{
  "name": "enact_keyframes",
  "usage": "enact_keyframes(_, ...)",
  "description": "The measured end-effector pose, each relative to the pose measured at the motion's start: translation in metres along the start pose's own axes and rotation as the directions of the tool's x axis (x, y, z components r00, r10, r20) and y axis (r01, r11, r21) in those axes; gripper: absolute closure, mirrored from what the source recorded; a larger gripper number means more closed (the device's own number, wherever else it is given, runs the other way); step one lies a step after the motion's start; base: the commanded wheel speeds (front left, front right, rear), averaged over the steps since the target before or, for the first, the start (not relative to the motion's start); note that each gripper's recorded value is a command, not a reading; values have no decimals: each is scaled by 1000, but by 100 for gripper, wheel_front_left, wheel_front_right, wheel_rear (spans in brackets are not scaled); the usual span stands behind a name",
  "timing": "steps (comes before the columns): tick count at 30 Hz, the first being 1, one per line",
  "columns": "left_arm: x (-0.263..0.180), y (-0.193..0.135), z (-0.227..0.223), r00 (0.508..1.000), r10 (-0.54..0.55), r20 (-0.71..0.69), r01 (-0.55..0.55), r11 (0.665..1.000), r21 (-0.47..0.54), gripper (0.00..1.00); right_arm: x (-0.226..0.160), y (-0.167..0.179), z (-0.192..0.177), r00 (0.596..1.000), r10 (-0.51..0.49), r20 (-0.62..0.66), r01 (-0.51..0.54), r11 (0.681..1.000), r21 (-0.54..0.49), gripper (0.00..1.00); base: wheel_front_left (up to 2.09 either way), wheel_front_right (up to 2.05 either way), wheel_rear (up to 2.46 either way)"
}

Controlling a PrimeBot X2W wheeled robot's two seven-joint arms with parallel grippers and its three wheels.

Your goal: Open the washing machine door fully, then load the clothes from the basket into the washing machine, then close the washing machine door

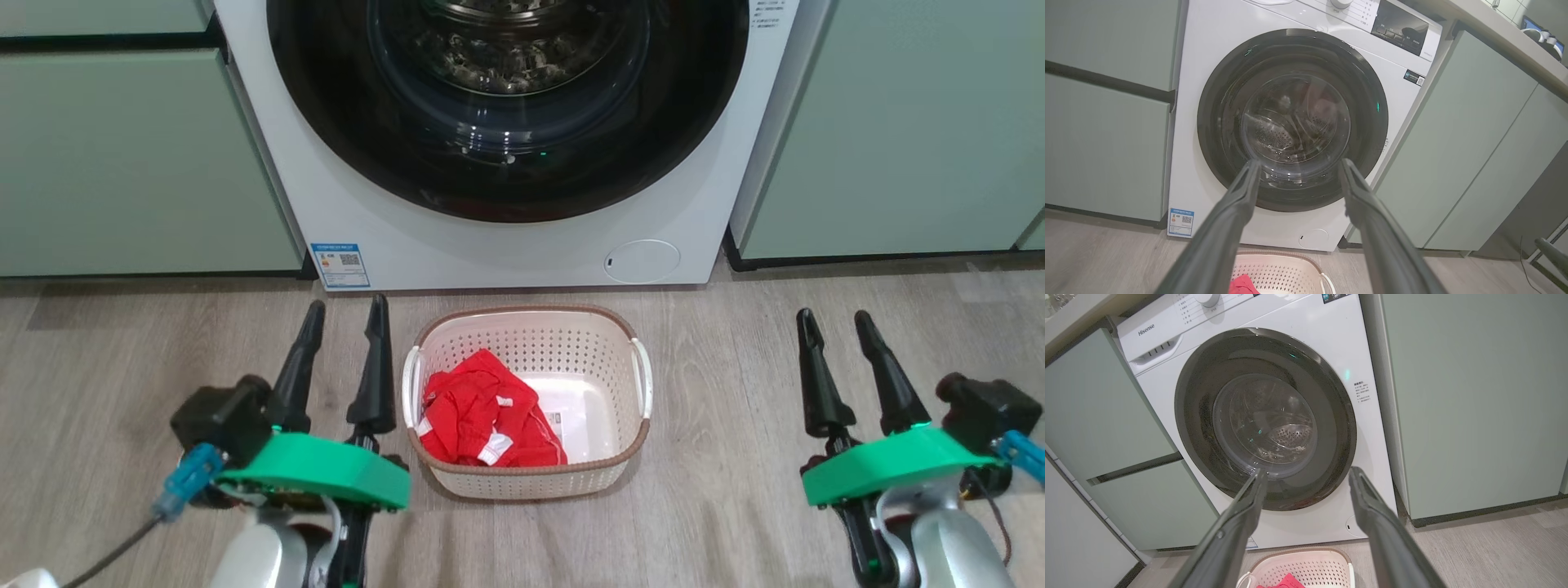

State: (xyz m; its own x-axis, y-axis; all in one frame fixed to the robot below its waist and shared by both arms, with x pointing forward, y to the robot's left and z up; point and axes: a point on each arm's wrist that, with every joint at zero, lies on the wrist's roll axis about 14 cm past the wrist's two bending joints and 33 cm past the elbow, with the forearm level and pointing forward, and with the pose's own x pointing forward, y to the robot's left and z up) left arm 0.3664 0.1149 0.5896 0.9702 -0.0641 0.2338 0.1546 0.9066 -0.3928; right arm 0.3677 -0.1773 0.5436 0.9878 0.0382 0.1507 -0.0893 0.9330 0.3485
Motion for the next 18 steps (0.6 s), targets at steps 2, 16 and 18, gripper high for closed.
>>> enact_keyframes(2, -1, 0, -4, 1000, -2, -7, 2, 1000, 19, 0, -2, -1, -3, 1000, -5, -4, 5, 1000, -3, 0, 0, 0, 0)
enact_keyframes(16, -22, 6, -48, 992, -15, -123, 37, 984, 176, 0, -20, -14, -51, 988, -35, -151, 17, 992, -125, 0, 0, 0, 0)
enact_keyframes(18, -23, 4, -49, 992, -26, -120, 51, 977, 209, 0, -20, -12, -50, 989, -28, -147, 6, 989, -149, 0, 0, 0, 0)
